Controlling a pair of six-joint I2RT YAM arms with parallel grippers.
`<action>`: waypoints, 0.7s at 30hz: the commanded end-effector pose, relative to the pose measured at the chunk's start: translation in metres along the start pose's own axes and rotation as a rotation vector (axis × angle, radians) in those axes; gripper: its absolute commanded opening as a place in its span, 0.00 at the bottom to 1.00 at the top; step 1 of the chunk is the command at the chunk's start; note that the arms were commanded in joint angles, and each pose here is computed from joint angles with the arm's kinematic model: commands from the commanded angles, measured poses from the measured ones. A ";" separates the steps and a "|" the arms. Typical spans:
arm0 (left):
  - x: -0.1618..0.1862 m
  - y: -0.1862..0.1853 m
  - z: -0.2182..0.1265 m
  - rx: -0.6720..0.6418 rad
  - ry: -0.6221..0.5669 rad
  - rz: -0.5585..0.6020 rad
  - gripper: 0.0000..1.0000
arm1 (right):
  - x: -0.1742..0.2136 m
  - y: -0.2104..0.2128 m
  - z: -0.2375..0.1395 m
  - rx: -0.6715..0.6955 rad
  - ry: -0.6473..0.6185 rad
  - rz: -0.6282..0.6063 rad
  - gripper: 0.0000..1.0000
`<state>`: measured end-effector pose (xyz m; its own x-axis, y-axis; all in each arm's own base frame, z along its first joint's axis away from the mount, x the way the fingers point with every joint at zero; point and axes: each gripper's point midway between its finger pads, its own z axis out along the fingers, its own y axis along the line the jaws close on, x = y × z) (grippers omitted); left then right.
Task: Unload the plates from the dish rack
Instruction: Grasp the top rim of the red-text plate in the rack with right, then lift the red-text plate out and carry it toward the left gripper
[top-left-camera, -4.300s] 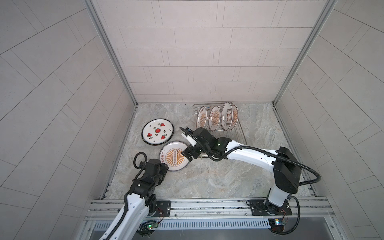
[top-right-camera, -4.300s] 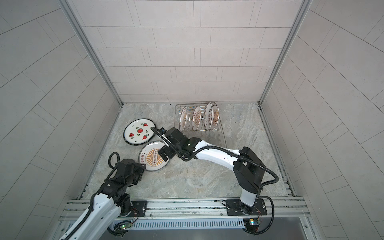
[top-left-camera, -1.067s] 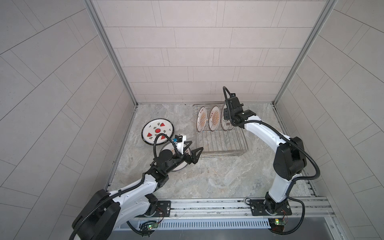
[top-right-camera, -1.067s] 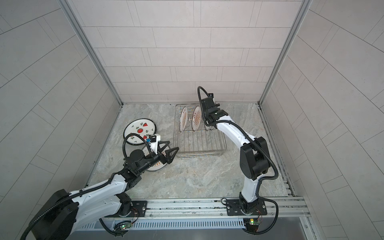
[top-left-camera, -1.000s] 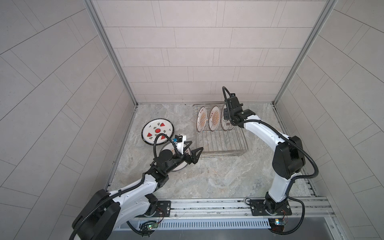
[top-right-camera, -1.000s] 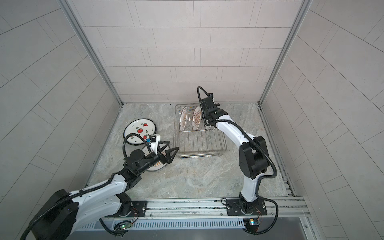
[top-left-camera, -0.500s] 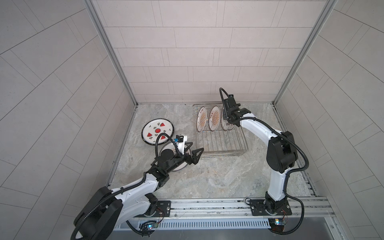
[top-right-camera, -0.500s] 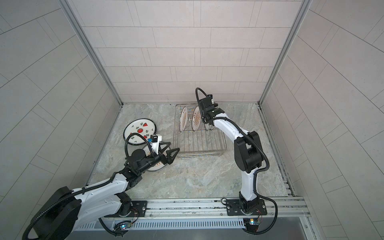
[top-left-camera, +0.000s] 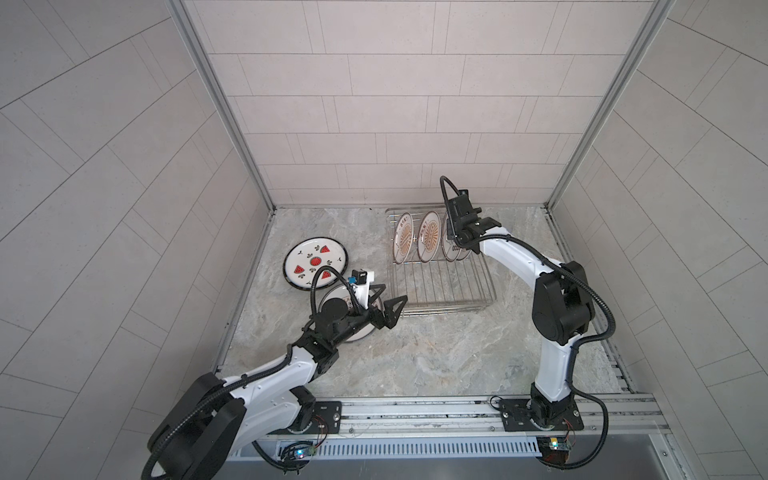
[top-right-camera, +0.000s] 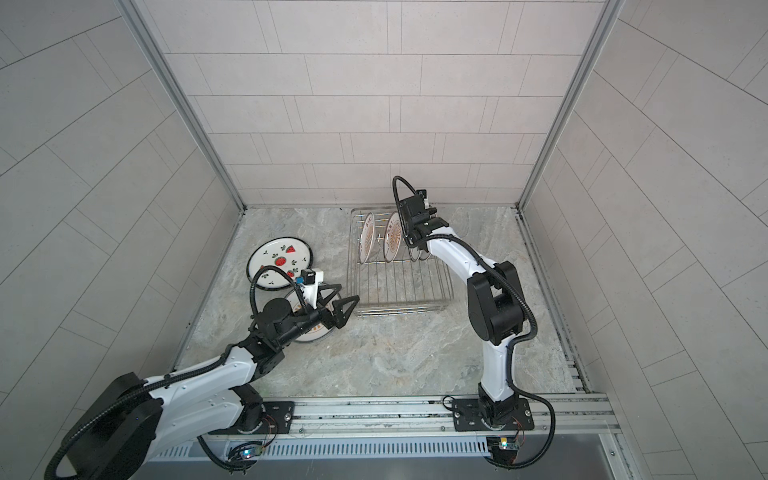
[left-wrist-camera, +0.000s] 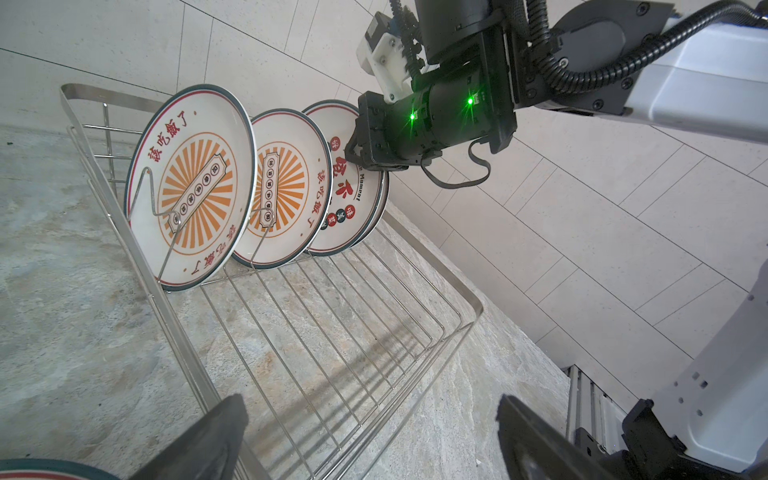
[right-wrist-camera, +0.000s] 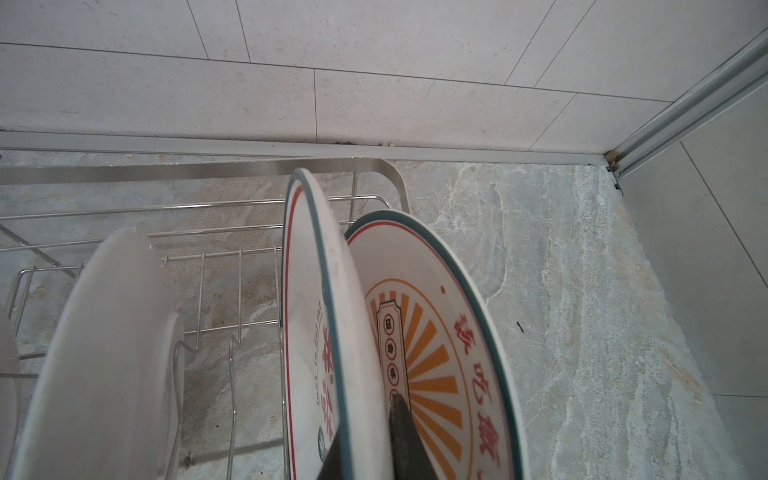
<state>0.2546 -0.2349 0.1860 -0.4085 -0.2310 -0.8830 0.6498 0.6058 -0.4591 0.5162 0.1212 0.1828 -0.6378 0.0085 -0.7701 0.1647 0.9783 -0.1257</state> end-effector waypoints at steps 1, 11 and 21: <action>-0.016 -0.007 0.002 0.014 -0.041 0.012 1.00 | -0.006 -0.008 -0.009 0.023 -0.030 0.009 0.13; -0.020 -0.003 -0.001 -0.013 -0.065 0.012 1.00 | -0.029 -0.023 -0.050 0.005 -0.140 0.045 0.10; -0.021 0.002 -0.003 -0.040 -0.078 0.008 1.00 | -0.031 -0.042 -0.094 0.027 -0.220 0.052 0.10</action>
<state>0.2610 -0.2274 0.1914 -0.3799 -0.2592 -0.8880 0.6210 0.6400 -0.4525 0.4689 0.1085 0.2363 -0.5328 -0.0073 -0.8462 0.1697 0.9787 -0.1153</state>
